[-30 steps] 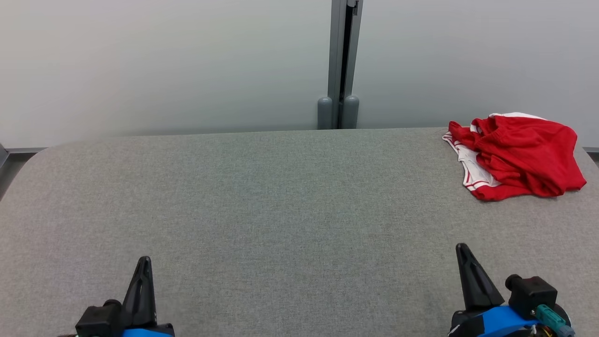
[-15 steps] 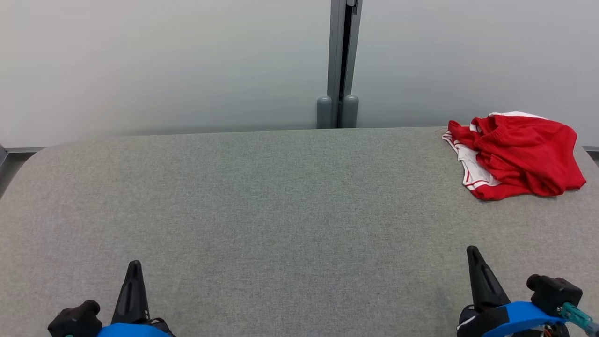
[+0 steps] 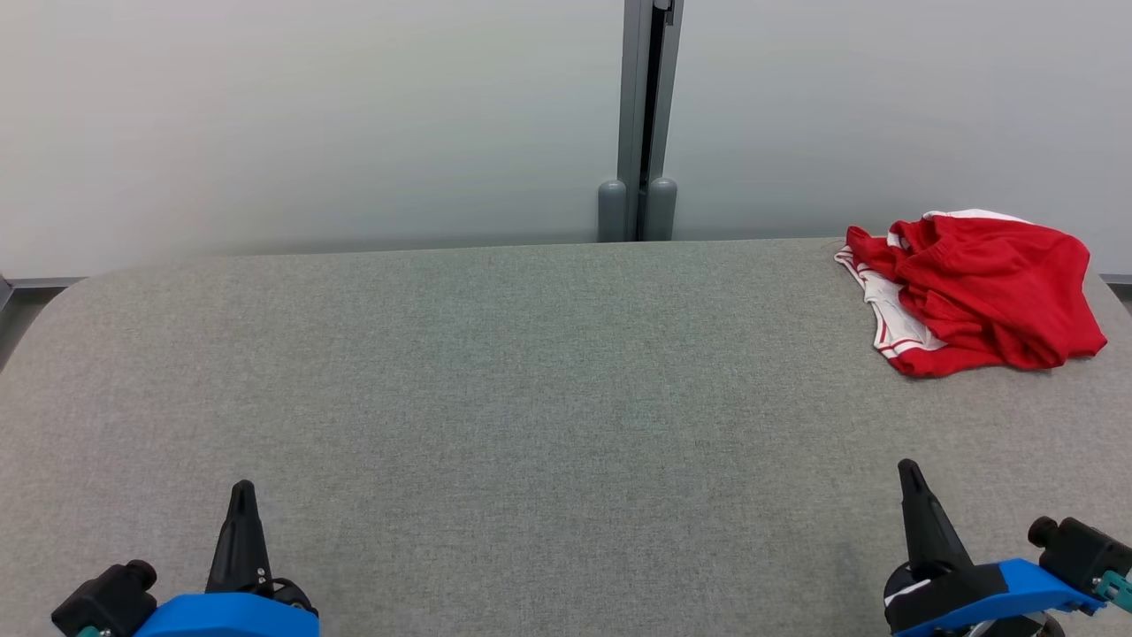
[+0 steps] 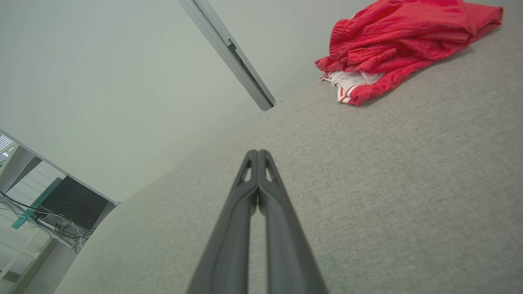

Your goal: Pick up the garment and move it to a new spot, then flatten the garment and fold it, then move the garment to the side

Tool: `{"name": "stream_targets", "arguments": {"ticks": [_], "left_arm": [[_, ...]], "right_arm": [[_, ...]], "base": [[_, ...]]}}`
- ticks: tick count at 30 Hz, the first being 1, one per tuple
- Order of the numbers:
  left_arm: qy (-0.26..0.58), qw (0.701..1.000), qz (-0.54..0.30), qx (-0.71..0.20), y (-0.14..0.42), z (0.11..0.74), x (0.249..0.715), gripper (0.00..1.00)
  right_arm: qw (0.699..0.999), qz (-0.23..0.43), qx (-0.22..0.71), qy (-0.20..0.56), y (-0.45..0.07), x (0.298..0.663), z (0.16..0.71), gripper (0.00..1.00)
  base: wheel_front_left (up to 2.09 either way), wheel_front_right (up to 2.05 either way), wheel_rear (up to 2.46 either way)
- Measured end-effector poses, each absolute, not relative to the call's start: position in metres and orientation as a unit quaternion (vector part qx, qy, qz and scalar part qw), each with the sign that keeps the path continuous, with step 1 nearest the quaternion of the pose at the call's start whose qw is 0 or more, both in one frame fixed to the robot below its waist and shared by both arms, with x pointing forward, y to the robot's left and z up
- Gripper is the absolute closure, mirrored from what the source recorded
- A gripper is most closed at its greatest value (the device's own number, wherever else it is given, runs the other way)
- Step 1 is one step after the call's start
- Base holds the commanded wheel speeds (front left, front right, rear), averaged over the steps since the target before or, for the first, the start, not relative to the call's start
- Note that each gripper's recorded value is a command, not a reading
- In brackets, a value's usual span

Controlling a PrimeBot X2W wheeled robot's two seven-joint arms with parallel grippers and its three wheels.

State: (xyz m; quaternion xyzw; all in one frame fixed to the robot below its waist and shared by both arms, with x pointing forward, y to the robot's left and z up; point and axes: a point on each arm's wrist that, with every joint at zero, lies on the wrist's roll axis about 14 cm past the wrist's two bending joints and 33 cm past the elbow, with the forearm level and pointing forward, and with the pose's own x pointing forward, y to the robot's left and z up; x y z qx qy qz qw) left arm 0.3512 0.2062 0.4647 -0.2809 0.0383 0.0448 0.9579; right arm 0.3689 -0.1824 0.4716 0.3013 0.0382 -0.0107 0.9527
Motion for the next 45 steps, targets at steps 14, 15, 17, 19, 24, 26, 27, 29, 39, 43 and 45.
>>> {"name": "stream_targets", "arguments": {"ticks": [14,15,17,19,24,26,27,29,39,43,45], "left_arm": [[0.036,0.924,0.052,-0.376,0.207,0.469,0.358,1.0],[0.037,0.922,0.052,-0.383,0.207,0.469,0.358,1.0],[0.036,0.917,0.052,-0.395,0.207,0.469,0.359,1.0],[0.035,0.911,0.052,-0.407,0.207,0.47,0.36,1.0],[0.032,0.898,0.051,-0.436,0.207,0.473,0.363,1.0],[0.032,0.893,0.051,-0.446,0.207,0.474,0.364,1.0],[0.032,0.89,0.051,-0.452,0.207,0.474,0.364,1.0],[0.032,0.885,0.051,-0.462,0.207,0.474,0.364,1.0],[0.028,0.858,0.047,-0.511,0.206,0.478,0.369,1.0],[0.028,0.847,0.045,-0.529,0.205,0.479,0.37,1.0],[0.026,0.842,0.044,-0.538,0.205,0.48,0.371,1.0]], "right_arm": [[0.919,-0.023,0.393,0.037,-0.188,0.373,0.475,1.0],[0.916,-0.024,0.399,0.038,-0.188,0.373,0.475,1.0],[0.911,-0.025,0.409,0.038,-0.188,0.373,0.475,1.0],[0.906,-0.026,0.422,0.037,-0.189,0.373,0.476,1.0],[0.892,-0.029,0.449,0.035,-0.191,0.375,0.477,1.0],[0.887,-0.028,0.459,0.035,-0.191,0.375,0.478,1.0],[0.885,-0.028,0.464,0.034,-0.191,0.375,0.478,1.0],[0.879,-0.029,0.474,0.033,-0.192,0.376,0.479,1.0],[0.853,-0.029,0.521,0.03,-0.193,0.378,0.483,1.0],[0.842,-0.027,0.538,0.028,-0.194,0.379,0.485,1.0],[0.837,-0.027,0.546,0.027,-0.194,0.38,0.485,1.0]], "base": [[0.0,0.0,0.0],[0.0,0.0,0.0],[0.0,0.0,0.0],[0.0,0.0,0.0],[0.0,0.0,0.0],[0.0,0.0,0.0],[0.0,0.0,0.0],[0.0,0.0,0.0],[0.0,0.0,0.0],[0.0,0.0,0.0],[0.0,0.0,0.0]]}}
